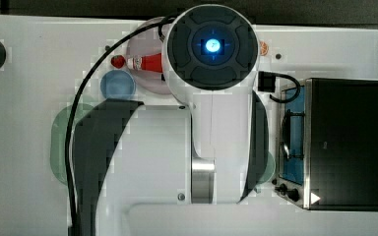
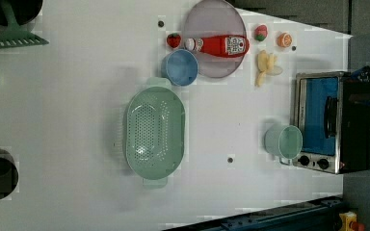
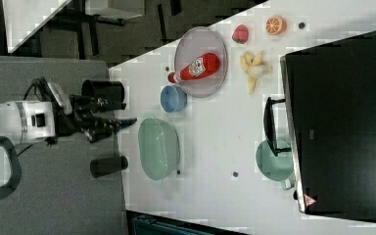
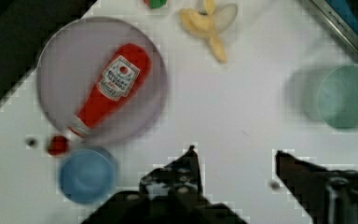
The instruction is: Drag strainer left to right.
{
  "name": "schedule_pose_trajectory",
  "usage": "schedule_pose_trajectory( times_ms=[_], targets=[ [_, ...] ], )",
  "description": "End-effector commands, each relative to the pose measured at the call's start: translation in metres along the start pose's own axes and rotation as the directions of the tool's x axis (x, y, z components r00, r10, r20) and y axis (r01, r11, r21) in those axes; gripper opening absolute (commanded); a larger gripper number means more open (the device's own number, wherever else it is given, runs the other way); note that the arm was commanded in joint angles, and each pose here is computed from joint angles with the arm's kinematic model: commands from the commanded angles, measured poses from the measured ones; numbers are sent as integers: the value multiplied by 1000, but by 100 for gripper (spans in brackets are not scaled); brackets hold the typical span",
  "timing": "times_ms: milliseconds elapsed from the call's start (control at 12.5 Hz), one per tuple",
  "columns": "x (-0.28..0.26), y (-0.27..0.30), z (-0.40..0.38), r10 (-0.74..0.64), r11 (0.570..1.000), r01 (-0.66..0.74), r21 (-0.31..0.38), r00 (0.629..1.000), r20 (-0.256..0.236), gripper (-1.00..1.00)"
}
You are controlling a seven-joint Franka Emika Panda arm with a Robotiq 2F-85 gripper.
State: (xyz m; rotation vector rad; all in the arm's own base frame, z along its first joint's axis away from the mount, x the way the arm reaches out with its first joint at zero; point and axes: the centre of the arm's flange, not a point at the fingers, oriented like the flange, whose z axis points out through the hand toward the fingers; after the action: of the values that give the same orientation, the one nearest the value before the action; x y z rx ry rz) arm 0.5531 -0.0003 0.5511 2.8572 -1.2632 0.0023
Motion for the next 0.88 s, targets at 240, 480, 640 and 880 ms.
schedule_pose_trajectory(
  times_ms=[240, 480, 640, 880],
  targets=[
    [-67, 130, -98, 123, 992, -123, 12, 992, 11, 99],
    [-89, 91, -91, 50, 997, -51, 49, 999, 19, 100],
    [-119, 40, -72, -3, 999, 2, 43, 1000, 19, 100],
    [-174, -32, -21, 104, 994, -103, -44, 994, 29, 100]
  ],
)
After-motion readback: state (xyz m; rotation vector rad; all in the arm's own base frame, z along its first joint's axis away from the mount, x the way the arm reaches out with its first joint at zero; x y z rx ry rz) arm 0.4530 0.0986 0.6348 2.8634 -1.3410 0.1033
